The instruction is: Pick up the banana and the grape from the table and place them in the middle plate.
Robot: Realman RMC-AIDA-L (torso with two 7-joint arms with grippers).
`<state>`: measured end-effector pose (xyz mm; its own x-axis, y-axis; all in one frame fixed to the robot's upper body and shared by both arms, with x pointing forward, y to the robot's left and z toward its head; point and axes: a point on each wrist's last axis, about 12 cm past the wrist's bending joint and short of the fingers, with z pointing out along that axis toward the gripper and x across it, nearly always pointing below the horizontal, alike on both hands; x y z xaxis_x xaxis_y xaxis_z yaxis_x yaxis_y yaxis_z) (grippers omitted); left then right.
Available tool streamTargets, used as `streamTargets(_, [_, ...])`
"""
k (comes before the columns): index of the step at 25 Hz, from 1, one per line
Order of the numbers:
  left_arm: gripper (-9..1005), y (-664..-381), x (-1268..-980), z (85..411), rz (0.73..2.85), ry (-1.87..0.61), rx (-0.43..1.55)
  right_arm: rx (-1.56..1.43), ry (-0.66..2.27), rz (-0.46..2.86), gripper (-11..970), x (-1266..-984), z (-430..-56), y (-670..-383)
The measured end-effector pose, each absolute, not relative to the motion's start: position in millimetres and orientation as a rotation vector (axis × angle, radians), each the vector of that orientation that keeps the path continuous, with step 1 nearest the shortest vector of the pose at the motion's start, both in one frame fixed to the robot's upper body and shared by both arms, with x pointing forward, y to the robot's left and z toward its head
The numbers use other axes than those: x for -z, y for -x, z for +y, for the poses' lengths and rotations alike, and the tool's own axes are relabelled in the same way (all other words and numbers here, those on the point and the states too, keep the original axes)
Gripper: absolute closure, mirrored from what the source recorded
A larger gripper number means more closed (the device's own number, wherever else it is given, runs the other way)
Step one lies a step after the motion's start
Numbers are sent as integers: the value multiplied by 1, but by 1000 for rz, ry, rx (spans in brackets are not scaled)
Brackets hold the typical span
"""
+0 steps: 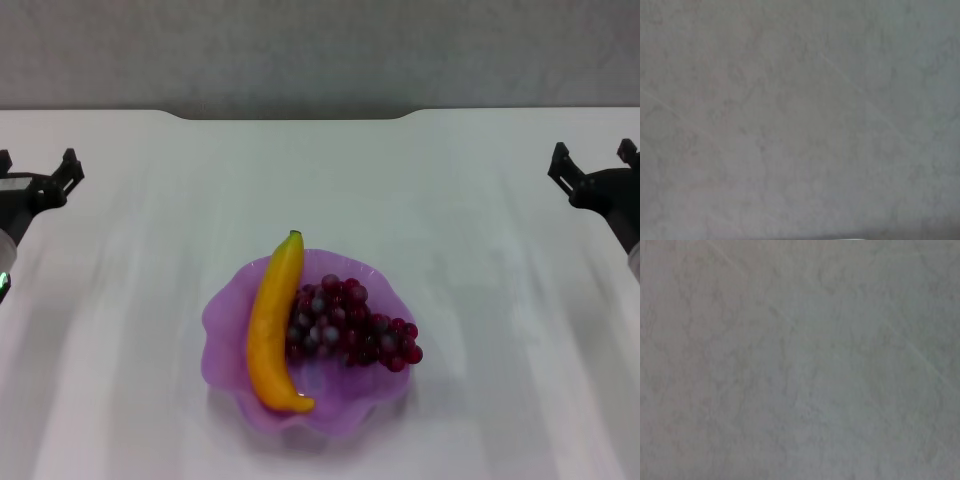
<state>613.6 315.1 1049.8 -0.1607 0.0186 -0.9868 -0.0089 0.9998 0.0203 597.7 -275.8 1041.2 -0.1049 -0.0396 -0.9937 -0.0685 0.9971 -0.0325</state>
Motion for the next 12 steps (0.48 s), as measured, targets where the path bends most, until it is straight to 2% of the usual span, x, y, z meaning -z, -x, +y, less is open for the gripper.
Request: streamTargets(12, [103,-615,-1048,309,1741,-9,-36,7,118,1724,77,-1042,-276,-609])
